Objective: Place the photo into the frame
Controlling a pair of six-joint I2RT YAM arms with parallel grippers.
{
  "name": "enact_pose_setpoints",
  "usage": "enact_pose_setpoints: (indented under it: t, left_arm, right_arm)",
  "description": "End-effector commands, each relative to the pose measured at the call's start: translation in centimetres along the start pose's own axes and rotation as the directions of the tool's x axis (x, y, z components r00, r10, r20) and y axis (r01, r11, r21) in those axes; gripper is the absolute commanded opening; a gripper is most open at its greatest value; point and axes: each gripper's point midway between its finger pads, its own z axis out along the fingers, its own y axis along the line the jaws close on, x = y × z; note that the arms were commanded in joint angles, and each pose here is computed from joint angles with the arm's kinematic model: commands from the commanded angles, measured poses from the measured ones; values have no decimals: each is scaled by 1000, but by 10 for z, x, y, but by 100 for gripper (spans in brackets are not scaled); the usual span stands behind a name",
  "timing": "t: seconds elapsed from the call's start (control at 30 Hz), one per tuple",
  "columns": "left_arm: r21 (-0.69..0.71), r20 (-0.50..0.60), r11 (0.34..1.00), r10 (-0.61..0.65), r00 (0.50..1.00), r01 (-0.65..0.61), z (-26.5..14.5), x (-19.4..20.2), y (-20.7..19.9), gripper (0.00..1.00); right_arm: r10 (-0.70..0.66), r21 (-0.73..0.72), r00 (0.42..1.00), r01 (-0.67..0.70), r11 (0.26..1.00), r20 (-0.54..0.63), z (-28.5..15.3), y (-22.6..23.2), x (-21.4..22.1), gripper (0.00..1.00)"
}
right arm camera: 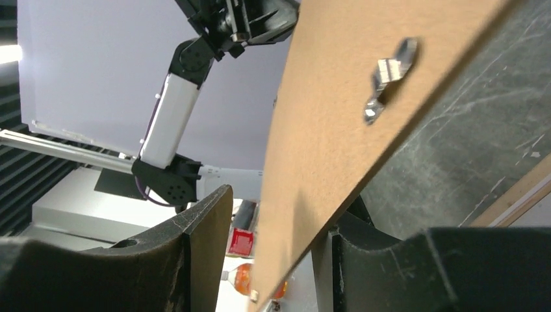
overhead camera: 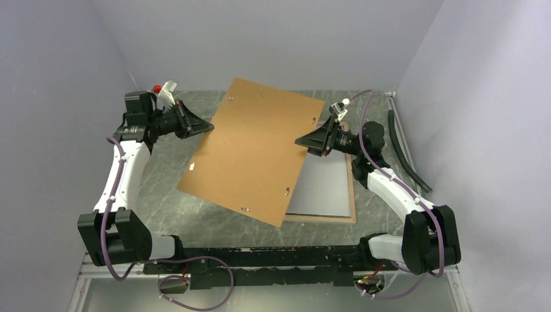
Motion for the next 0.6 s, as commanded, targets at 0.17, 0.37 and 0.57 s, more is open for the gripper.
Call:
enact_pose_setpoints:
  t: [0.17,0.37,0.57]
  left_arm:
    - [-243,154,968,-29,988,66,4,-28,57,3]
    - [-209,107,978,44,993,-21,20,-15,43,3]
    - [-204,62,977,68,996,-54,25,1,43,3]
  right_arm:
    - [-59,-40,998,59,997,13,-3,13,5,51]
    - [26,40,995,-30,999,94,11,-13,0,48]
    - [137,-11,979,-137,991,150,20,-23,-3,38]
